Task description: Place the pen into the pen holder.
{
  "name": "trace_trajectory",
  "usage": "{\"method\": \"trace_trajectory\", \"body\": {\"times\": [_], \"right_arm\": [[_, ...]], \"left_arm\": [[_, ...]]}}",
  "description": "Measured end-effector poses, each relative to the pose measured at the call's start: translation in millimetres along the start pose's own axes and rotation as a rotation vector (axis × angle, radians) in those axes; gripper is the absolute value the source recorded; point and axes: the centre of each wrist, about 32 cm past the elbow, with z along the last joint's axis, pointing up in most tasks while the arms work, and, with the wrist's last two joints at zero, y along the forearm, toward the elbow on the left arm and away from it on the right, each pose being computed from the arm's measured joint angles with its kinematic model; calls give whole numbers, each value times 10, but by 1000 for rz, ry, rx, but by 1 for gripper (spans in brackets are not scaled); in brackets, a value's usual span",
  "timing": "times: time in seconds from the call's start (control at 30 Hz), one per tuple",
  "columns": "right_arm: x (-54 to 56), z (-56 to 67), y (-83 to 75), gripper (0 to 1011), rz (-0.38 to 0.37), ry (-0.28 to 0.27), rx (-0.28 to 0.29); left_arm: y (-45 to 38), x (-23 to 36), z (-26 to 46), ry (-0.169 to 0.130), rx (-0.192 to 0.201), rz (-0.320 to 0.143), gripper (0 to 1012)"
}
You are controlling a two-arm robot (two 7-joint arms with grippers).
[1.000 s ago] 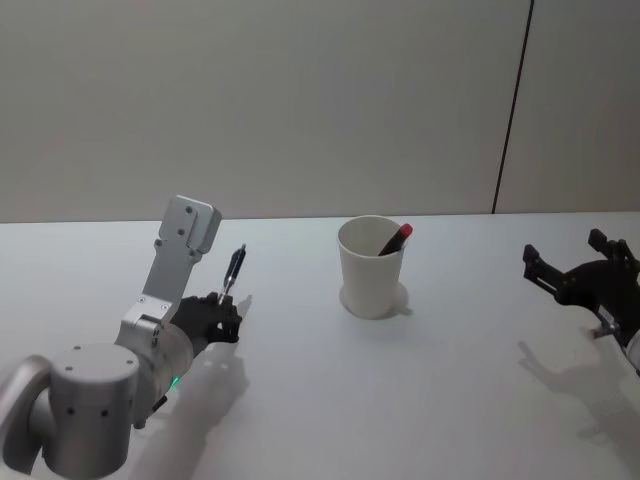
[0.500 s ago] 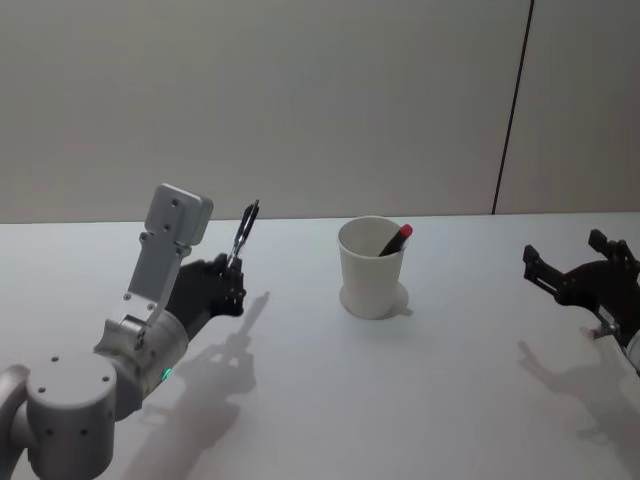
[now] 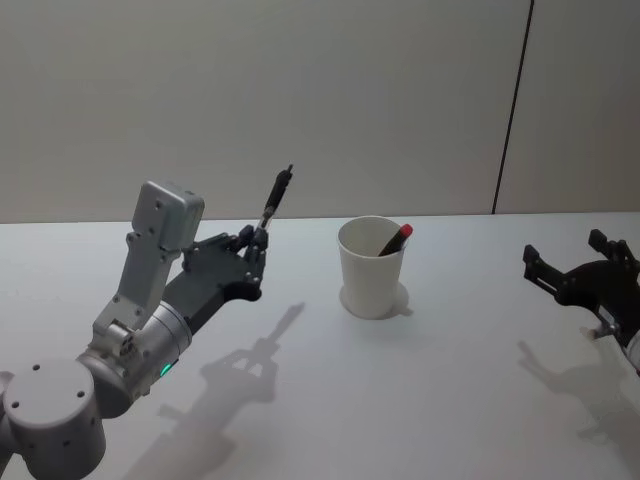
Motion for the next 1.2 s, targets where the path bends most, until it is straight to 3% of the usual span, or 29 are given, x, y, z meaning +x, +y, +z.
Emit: {"method": "trace_trajectory", "body": {"times": [0.23, 0.43, 0.77, 1.2], "right_arm": [[0, 0, 0, 1002, 0, 0, 0], [0, 0, 0, 1002, 0, 0, 0], [0, 0, 0, 1002, 0, 0, 0], [0, 0, 0, 1002, 0, 0, 0]], "left_arm": [[7, 16, -24, -2, -93, -76, 139], [-6, 6, -44, -14, -151, -132, 139], [-70, -53, -55, -44, -209, -207, 139], [-201, -163, -65, -83, -241, -287, 139]]}}
